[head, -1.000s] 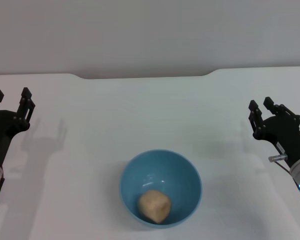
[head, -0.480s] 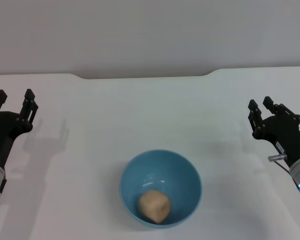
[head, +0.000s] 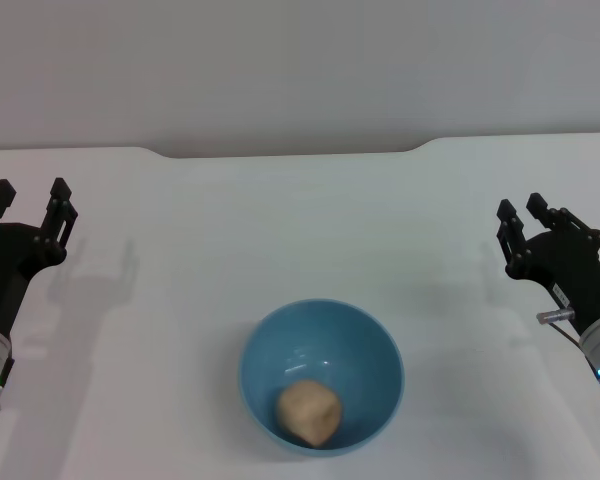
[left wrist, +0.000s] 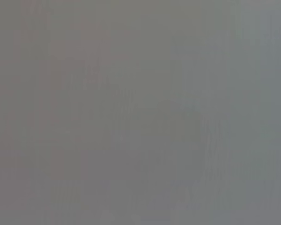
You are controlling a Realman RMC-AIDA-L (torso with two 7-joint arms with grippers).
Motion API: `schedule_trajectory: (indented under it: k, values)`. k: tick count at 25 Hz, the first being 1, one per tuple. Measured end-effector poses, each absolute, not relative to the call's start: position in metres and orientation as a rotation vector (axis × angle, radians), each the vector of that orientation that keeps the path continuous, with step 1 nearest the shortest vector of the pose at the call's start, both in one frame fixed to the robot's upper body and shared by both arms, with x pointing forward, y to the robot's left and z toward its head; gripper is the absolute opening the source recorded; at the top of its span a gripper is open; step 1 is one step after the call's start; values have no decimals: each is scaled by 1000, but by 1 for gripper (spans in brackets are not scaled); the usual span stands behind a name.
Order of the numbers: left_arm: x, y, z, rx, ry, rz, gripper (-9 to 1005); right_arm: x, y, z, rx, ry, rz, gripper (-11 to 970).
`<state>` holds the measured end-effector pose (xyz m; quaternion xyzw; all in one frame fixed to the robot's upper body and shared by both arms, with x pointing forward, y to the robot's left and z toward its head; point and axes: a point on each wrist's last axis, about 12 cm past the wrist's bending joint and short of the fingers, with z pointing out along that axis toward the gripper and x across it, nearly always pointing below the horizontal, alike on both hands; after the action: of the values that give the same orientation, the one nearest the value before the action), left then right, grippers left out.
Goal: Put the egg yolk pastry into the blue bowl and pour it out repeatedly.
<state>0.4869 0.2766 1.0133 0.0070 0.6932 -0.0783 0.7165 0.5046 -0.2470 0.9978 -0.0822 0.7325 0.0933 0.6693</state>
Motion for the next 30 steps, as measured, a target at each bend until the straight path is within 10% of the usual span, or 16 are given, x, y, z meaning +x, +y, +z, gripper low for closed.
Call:
schedule_trajectory:
  k: [30]
  values:
    - [485,277,1014,11,1520,-175,616,504,-247,998,-182,1652,211,295]
